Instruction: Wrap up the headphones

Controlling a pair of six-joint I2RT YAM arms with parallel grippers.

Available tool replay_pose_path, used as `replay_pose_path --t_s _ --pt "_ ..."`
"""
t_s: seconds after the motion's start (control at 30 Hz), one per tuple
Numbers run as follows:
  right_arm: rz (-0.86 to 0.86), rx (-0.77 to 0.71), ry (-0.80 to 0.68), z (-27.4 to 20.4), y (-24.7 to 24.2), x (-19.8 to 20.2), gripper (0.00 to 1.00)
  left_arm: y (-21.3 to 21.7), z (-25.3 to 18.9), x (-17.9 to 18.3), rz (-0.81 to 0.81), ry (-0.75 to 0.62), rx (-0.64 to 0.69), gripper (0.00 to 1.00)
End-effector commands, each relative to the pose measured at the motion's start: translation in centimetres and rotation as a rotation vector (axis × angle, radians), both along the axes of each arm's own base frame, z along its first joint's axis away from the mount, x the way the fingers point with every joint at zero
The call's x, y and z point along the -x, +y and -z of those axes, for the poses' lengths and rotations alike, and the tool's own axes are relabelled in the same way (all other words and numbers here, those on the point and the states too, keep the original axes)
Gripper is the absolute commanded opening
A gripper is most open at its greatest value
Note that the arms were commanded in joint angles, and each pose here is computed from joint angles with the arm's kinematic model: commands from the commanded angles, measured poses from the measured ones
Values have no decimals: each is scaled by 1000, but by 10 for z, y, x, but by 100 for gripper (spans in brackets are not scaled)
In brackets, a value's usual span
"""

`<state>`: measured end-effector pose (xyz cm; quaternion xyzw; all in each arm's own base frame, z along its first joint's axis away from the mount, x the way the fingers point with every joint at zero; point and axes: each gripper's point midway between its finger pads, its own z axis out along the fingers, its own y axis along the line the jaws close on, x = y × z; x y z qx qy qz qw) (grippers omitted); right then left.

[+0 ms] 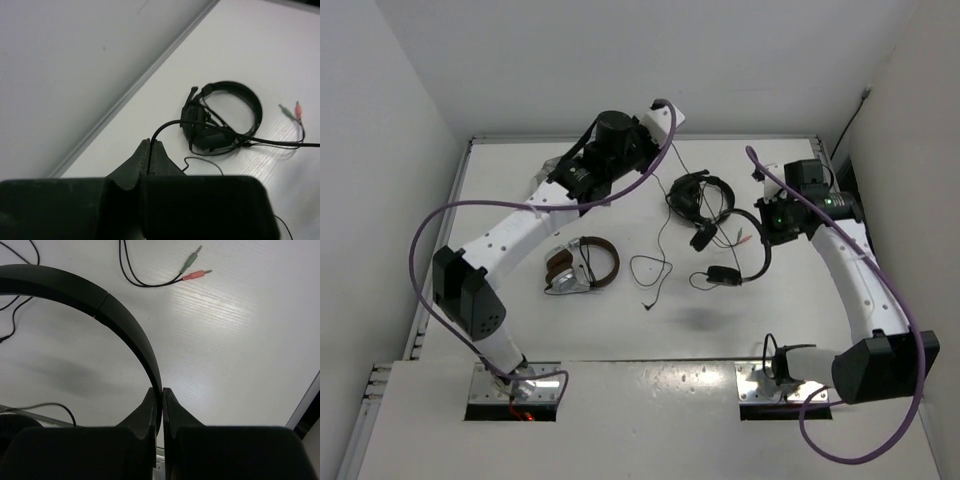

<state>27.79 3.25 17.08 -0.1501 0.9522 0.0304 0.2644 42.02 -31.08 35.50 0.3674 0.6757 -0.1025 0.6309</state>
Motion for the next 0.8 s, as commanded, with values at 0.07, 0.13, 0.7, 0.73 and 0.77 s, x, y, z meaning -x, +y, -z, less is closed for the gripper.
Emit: replay_pose_path --t_s 0.07,0.13,0.7,0.73,0.77 --pt "-66 -52 -57 -22 10 7 0 17 15 -34 -83 24 4 0" --pt "-72 -61 -70 -31 12 8 0 29 25 -46 -133 48 6 0" --pt "-38 -291 -195 -106 3 -4 0 82 141 -46 -245 230 -90 0" --pt "-25 -318 -185 -108 4 -4 0 79 148 -42 -239 247 -92 0" --pt "-16 -337 -182 -113 3 -8 0 80 147 -40 -239 239 -87 0"
